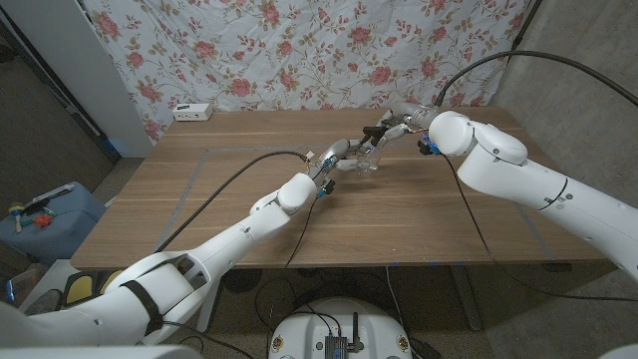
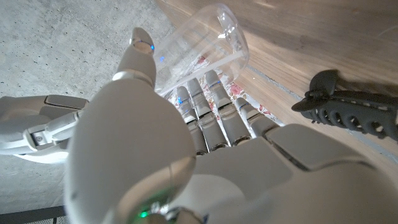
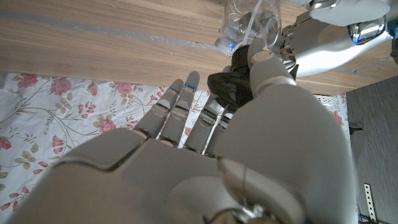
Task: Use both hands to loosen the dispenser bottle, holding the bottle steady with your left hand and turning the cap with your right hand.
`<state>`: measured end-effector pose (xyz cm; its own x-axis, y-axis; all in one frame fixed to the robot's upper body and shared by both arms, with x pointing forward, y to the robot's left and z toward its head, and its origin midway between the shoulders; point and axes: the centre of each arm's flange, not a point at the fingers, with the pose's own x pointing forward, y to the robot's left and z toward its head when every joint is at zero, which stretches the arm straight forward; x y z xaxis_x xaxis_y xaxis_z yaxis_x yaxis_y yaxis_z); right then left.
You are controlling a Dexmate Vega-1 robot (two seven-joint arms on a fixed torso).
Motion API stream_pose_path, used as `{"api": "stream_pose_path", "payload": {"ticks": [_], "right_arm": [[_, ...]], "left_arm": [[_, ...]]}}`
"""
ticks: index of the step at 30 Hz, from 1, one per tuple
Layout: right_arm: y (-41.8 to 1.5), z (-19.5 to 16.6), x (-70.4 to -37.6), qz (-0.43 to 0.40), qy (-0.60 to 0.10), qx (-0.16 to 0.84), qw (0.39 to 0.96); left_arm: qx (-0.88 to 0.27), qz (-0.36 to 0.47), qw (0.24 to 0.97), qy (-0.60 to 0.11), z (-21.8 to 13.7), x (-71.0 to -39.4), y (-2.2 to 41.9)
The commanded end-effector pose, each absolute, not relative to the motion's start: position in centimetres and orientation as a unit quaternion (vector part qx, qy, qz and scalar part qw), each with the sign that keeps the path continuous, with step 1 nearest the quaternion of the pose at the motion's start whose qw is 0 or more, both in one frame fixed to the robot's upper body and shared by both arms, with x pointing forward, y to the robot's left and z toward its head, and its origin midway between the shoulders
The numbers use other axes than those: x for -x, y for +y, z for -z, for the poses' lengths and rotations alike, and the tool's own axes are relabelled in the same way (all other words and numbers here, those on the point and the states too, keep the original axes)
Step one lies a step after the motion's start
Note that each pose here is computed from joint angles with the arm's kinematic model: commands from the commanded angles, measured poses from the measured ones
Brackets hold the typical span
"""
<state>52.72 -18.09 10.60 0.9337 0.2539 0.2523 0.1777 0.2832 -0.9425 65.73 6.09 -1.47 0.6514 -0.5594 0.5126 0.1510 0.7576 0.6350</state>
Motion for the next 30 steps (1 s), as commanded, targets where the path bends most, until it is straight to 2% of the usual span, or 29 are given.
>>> {"api": "stream_pose_path", "payload": {"ticks": [1, 30], "right_arm": [[-18.45, -10.63, -52.91, -0.027, -0.179, 0.589, 0.787], [-18.85, -11.24, -52.84, -0.038, -0.176, 0.573, 0.8]], "left_arm": [[-0.281, 0.208, 0.864, -0.363, 1.42, -65.82, 6.06], [-0.279, 0.207, 0.863, -0.366, 1.46, -65.79, 6.18]]}}
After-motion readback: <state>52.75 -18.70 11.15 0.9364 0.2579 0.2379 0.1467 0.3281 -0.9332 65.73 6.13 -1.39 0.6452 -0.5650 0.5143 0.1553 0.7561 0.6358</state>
